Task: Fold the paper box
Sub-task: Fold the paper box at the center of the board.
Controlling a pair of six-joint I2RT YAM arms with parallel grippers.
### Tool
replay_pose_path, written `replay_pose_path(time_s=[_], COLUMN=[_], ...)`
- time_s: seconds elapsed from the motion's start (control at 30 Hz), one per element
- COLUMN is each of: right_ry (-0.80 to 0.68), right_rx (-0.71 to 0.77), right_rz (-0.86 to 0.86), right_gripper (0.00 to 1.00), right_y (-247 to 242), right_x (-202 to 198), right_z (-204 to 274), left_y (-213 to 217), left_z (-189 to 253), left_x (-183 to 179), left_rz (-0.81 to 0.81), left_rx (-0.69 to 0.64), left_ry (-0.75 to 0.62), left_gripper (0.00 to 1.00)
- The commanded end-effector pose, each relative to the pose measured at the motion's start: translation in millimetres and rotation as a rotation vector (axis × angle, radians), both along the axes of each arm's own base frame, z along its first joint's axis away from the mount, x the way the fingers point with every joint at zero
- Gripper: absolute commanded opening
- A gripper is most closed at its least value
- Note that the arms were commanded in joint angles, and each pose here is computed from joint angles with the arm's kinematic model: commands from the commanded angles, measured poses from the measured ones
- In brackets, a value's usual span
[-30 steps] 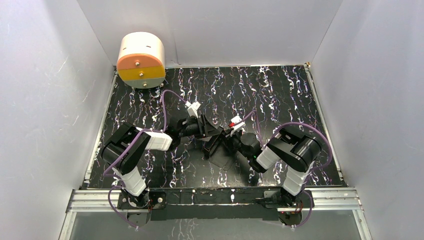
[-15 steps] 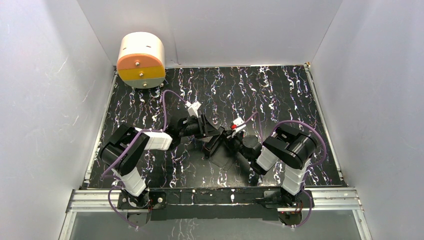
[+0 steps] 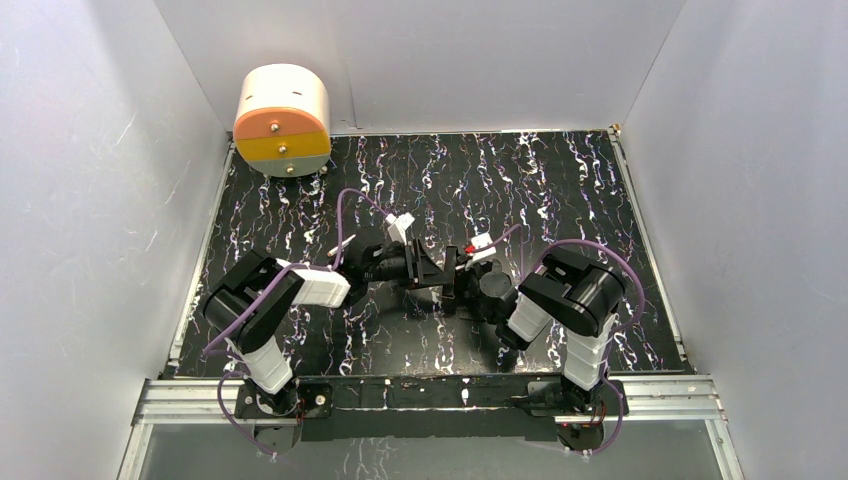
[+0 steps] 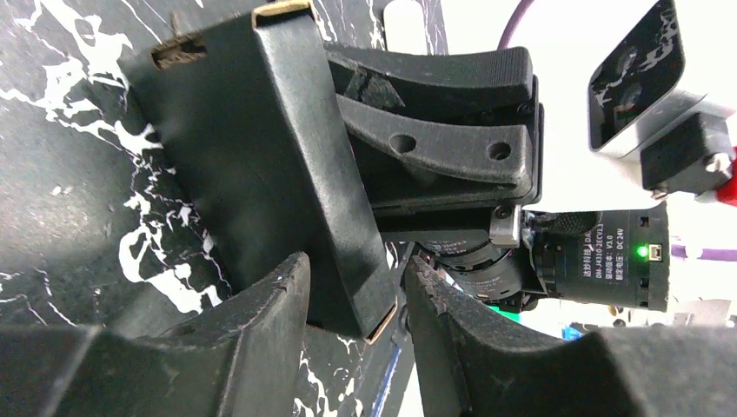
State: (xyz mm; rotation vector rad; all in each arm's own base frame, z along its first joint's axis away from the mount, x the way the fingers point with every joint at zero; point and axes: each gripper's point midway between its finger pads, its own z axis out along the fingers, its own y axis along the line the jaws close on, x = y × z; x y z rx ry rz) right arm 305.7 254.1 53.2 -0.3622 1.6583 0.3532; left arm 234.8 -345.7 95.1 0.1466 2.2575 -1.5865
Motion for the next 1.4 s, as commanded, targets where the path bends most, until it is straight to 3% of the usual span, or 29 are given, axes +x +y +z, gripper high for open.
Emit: replay_pose_path(time_s=[0.0, 0.33, 0.57, 0.77, 1.03, 1.37], right_ry=[-0.081, -0.087, -0.085, -0.108, -0.083, 0.017], right_rx=[0.079, 0.024, 0.003, -0.092, -0.086, -0.072], right_rz=[0.006, 0.059, 0.018, 0.017, 0.096, 0.262], right_gripper=[0.12, 0.23, 0.37, 0.54, 0.61, 0.58], right_y=[17, 9, -11, -17, -15, 11], right_x=[6, -10, -16, -13, -18, -36], right_z=[29, 27, 32, 42, 54, 40], left_y=[-5, 21, 51, 56, 42, 21], left_z=[16, 9, 13, 22, 13, 4], left_x=[-20, 18, 27, 30, 43, 62], left_rz=[-0.084, 0.074, 0.21, 0.27, 0.329, 0.331], left_rx=[-0.04, 0.177, 0.332, 0.336, 0.339, 0.352], left_ry=[0.002, -0.091, -0.1, -0.065, 0.001, 0.002], left_gripper=[0.41, 0.5, 0.6, 0.65, 0.71, 0.72])
